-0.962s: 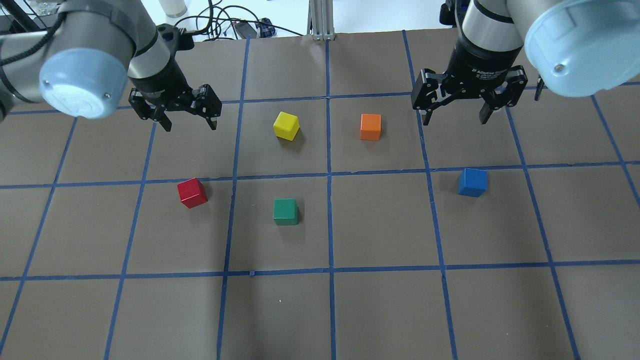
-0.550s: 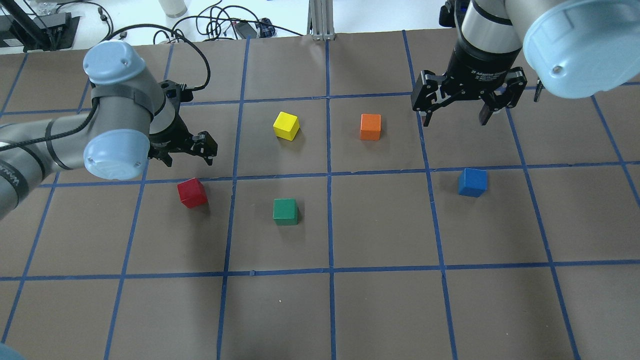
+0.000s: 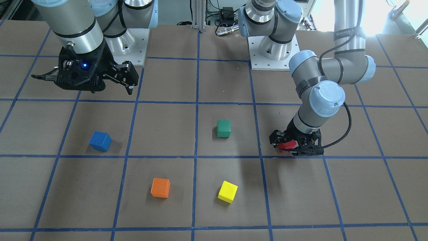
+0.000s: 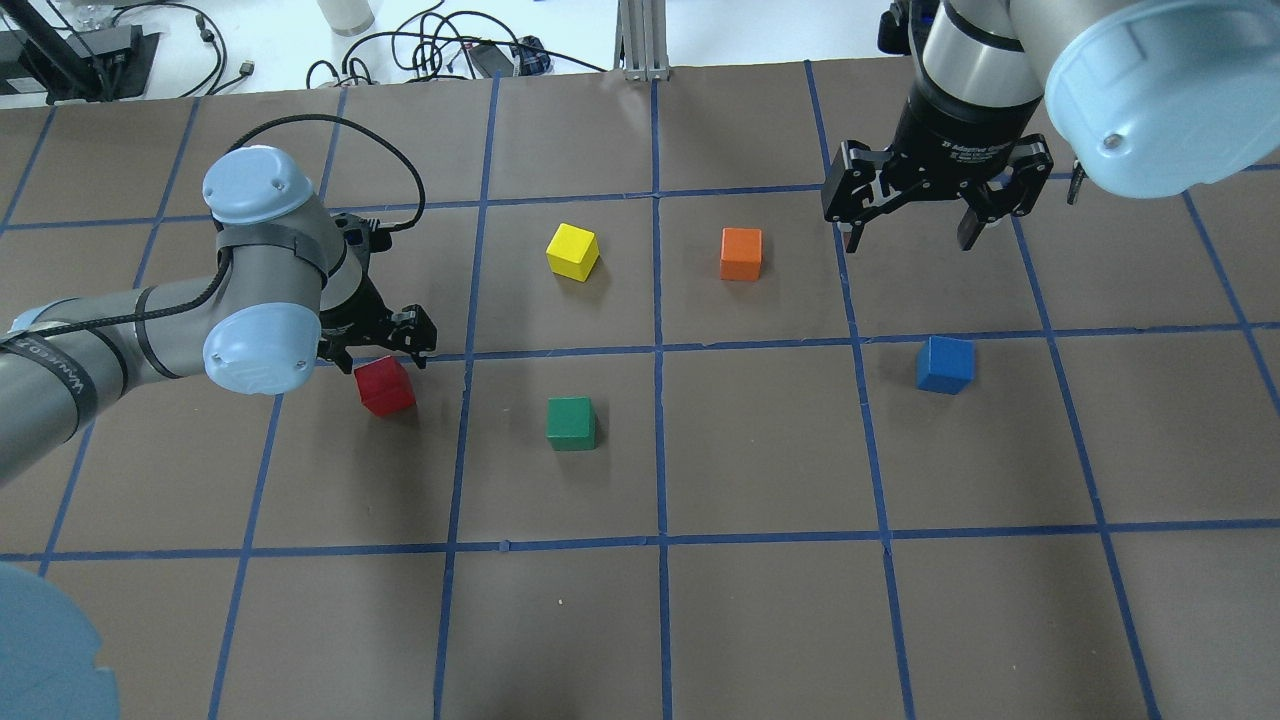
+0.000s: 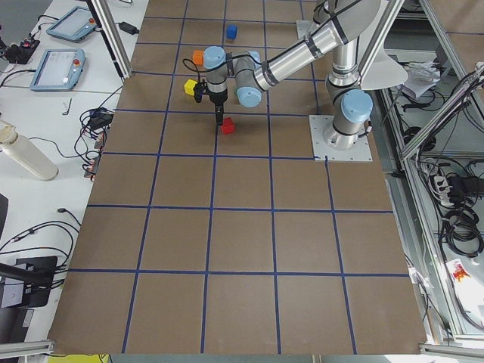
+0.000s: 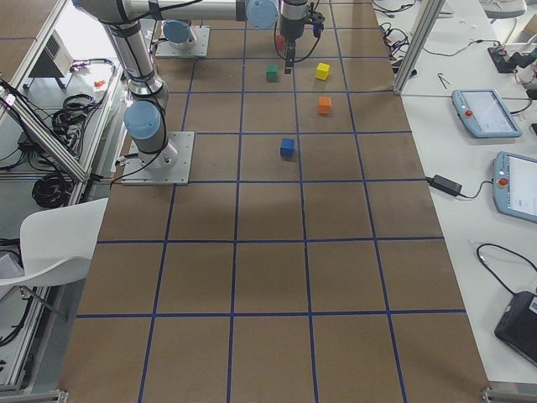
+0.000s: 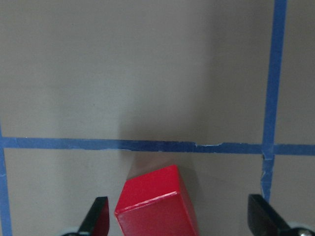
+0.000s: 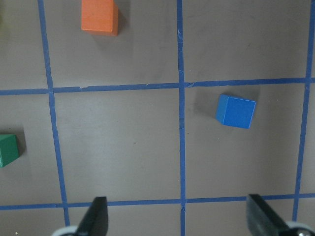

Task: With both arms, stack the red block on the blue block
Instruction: 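Move the left gripper down over the red cube, then close the left gripper on the red cube and lift it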

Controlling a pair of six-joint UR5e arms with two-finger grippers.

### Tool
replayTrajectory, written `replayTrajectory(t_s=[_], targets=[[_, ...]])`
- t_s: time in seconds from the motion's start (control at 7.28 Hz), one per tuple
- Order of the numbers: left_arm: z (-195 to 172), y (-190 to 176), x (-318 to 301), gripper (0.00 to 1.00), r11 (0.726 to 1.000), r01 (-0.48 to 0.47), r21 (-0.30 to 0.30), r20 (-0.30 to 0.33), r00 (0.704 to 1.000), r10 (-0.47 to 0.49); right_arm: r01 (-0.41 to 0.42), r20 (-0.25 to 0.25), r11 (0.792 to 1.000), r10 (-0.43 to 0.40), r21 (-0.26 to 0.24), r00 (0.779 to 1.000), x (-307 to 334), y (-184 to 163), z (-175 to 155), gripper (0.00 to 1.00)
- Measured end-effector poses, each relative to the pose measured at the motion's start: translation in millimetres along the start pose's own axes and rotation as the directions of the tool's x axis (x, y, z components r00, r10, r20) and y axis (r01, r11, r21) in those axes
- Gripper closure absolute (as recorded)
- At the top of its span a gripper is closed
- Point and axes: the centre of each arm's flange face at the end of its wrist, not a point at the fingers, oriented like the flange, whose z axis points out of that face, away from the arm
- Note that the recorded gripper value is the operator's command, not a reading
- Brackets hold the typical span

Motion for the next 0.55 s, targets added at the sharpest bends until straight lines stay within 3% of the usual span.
replayTrajectory(t_s=[0.27,0.55], targets=[[6,5,-8,0.10,1.000,0.025,-0.017,0.027,0.999,-0.024,-0.001,0.000,1.000,0.001,0.000,1.000,0,0,0,0.00],[14,12,-8,0.71,0.999,0.032,-0.036,0.028,0.999,-0.031,-0.001,-0.001,1.000,0.001,0.000,1.000,0,0,0,0.00]])
